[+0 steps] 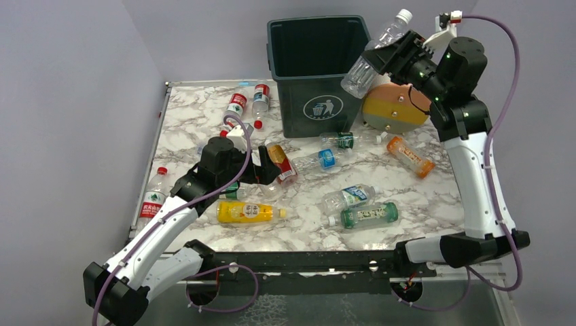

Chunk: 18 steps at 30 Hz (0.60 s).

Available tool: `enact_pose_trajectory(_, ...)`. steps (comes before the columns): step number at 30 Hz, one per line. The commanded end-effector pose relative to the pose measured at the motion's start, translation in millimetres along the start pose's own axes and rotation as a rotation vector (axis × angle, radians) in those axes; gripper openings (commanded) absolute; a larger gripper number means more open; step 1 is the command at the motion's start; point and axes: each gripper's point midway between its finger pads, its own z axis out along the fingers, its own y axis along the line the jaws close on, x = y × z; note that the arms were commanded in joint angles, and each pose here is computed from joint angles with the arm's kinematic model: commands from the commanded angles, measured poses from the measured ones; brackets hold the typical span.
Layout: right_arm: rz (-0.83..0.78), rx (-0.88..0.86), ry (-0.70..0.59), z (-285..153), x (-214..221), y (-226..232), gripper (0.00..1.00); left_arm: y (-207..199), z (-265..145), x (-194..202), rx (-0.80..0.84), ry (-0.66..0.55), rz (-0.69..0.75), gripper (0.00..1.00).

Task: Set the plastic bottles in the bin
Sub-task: Place the plastic bottle in the trash bin.

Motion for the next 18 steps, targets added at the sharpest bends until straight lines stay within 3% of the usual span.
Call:
enact_pose_trajectory(1, -0.006, -0.149, -0.037, 21, -18, 29, 0.52, -4, -1, -2, 0.018, -0.012, 0.012, 0.99)
enact_pose_trajectory(18, -0.013, -0.246, -0.109, 136, -24, 2, 0.52, -12, -2, -13, 0.031, -0.027, -0.003, 0.99)
